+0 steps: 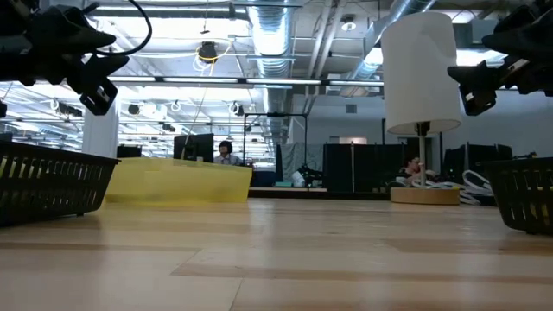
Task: Pick & Place School Supplies
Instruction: Return to Home Position
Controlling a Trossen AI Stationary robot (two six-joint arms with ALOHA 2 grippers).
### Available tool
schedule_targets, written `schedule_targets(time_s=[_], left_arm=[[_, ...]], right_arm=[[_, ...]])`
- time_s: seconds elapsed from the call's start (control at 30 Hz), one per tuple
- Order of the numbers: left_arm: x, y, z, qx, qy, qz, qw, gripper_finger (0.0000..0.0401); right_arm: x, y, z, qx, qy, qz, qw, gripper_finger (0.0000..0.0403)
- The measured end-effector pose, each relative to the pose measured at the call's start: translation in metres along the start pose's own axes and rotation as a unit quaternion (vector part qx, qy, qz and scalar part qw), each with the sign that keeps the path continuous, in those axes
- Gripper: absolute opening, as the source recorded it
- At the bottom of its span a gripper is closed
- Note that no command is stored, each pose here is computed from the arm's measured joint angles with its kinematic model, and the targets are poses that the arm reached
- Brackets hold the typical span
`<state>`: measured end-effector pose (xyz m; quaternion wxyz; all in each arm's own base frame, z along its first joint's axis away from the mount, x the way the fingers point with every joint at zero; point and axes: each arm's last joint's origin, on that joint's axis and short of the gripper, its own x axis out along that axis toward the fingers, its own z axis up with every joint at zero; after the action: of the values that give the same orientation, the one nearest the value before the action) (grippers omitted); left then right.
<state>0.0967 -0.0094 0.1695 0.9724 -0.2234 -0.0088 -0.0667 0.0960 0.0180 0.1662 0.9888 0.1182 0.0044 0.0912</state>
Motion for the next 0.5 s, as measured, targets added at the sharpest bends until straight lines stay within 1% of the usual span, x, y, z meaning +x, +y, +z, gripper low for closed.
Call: schedule_targets(time_s=[0.5], left_arm=[[0.0000,-0.0004,0.0009,0.000,-0.005,-0.002,1.000,0.0127]], right_arm=[[0.0000,0.0000,-0.0001,0.000,0.000,0.000,1.000,0.0244]])
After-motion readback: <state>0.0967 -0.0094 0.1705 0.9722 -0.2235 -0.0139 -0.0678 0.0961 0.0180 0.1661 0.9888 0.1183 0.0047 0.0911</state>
